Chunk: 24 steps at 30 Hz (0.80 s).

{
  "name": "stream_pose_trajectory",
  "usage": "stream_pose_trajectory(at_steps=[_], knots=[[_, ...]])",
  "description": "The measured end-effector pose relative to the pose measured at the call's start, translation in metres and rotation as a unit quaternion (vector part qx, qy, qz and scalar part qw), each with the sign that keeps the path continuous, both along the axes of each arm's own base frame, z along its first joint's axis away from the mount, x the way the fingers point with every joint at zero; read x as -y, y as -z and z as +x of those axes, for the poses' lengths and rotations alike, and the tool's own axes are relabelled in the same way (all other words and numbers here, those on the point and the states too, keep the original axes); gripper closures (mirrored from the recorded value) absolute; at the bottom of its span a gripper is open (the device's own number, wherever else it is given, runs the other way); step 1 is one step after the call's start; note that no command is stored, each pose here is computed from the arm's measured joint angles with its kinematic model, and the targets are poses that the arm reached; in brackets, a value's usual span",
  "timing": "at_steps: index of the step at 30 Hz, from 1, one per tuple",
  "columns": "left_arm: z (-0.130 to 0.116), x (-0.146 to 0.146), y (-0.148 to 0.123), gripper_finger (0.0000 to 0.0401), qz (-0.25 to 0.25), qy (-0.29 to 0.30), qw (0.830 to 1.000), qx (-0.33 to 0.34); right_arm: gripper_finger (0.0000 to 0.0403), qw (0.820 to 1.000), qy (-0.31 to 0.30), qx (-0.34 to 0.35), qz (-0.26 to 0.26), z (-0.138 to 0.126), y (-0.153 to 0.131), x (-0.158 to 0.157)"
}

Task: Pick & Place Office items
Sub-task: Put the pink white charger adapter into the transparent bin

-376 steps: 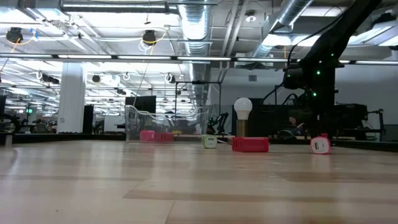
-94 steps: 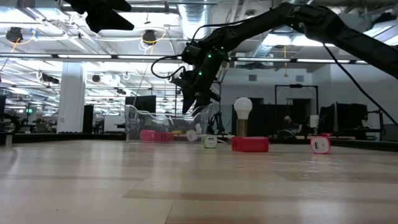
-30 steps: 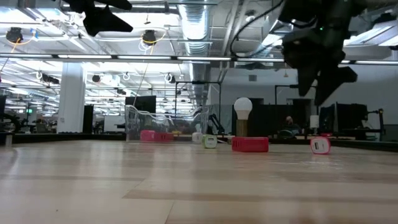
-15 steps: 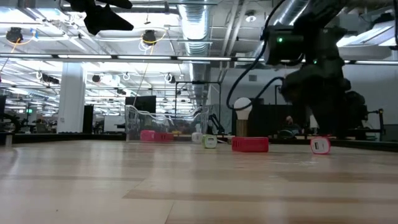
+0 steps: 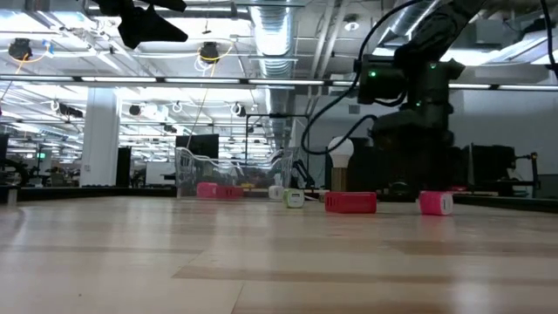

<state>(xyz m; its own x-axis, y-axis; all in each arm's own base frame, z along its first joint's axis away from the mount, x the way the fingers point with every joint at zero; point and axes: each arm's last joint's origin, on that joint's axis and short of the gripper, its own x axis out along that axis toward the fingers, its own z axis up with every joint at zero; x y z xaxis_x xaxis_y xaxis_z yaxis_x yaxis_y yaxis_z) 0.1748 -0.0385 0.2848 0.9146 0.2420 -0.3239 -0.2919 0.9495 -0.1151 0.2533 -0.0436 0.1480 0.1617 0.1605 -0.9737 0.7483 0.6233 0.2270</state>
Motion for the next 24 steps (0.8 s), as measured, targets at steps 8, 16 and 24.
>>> stream_pose_trajectory(at_steps=[8, 16, 24], knots=[[0.0, 0.0, 0.0, 0.0105, 0.0, 0.0, 1.0, 0.0, 0.0163, 1.0, -0.012, 0.019, 0.017, 0.002, 0.0, 0.003], [0.0, 0.0, 0.0, 0.0105, -0.003, -0.001, 1.0, 0.0, 0.0163, 0.999, -0.015, -0.032, 0.002, -0.003, 0.001, -0.015], [0.0, 0.0, 0.0, 0.0105, -0.005, -0.001, 1.0, 0.002, 0.0163, 0.999, -0.023, -0.016, -0.019, 0.001, 0.001, -0.022]])
